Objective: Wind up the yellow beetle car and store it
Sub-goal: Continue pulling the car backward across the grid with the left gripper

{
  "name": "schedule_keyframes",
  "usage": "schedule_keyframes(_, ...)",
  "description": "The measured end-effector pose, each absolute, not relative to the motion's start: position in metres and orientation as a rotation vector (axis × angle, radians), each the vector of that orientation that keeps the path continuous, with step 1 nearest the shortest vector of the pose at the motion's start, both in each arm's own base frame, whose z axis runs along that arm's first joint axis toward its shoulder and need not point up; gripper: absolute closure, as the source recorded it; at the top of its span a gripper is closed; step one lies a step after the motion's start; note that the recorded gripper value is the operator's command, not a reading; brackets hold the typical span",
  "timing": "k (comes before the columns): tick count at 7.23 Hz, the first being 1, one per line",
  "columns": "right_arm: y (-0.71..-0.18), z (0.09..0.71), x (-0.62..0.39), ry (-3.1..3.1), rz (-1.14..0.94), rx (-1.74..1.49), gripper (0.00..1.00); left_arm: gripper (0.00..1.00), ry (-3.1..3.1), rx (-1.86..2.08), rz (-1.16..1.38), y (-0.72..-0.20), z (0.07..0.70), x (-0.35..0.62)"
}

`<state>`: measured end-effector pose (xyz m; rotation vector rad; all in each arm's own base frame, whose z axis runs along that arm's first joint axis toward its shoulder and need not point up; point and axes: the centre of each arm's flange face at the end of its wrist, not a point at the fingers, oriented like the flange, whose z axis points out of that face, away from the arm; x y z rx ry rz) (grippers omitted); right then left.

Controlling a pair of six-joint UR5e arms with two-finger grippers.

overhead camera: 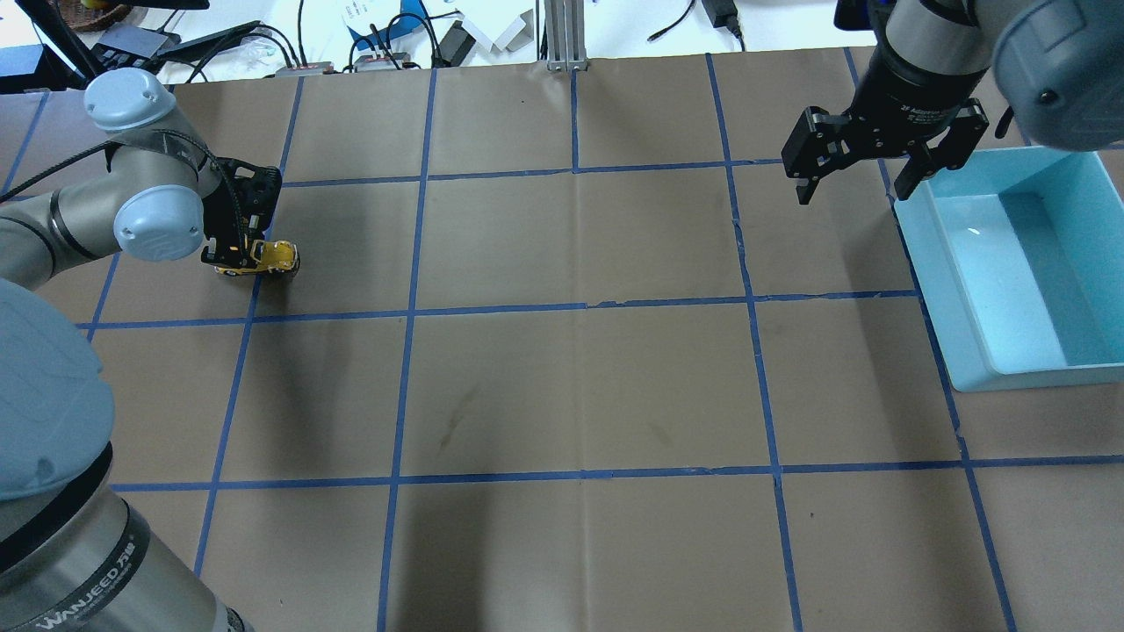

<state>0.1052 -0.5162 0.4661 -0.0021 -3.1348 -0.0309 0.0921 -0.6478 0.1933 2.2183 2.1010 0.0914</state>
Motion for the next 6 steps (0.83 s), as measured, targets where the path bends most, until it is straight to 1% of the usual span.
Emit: schedule_keyframes(6,-0.5160,0.4657,0.1057,-3.135,-0.032,-0.001,0.00,1.00,2.133,2.197,0.083,-0.6454,0.1914,0.1076)
